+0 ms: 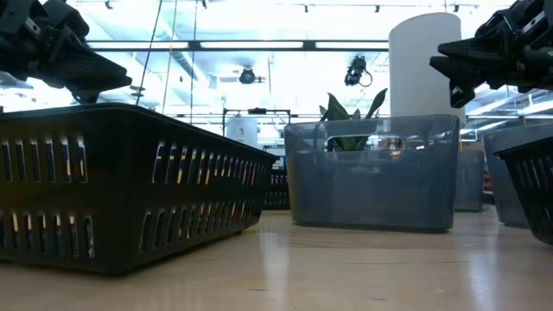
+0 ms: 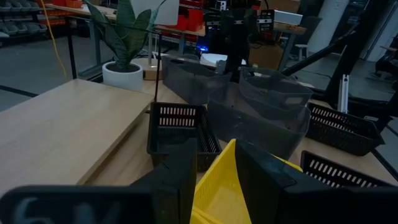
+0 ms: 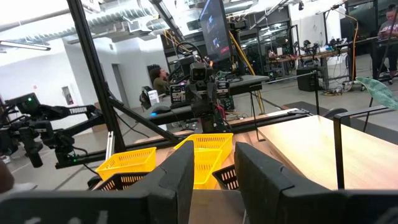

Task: Stack baskets on shelf by color

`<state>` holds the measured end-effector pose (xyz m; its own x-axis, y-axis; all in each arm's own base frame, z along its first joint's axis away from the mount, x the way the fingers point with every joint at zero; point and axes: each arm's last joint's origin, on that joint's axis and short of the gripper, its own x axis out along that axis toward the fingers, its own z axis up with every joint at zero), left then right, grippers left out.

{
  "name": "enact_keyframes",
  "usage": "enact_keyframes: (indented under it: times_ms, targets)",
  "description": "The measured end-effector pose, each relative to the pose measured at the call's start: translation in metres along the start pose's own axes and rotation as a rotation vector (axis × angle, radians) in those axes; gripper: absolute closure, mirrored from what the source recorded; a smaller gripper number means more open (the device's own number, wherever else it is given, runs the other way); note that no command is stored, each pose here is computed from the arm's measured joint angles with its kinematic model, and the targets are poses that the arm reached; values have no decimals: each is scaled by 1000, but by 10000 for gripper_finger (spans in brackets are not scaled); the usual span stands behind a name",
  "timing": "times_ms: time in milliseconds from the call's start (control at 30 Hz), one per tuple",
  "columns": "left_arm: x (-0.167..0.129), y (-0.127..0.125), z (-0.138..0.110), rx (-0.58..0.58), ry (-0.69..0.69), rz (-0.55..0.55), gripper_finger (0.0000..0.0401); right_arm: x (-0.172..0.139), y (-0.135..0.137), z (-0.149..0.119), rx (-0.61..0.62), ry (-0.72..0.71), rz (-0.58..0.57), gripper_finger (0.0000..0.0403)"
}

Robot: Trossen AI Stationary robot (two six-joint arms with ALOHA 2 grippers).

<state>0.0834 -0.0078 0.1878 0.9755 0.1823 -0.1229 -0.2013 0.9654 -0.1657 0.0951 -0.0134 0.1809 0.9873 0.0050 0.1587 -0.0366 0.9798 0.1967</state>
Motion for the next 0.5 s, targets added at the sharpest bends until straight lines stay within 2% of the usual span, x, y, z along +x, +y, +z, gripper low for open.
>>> enact_keyframes:
  times_ms: [500]
  targets:
    - [0,0,0,0,0,0,284,0,0,0,0,0,0,282]
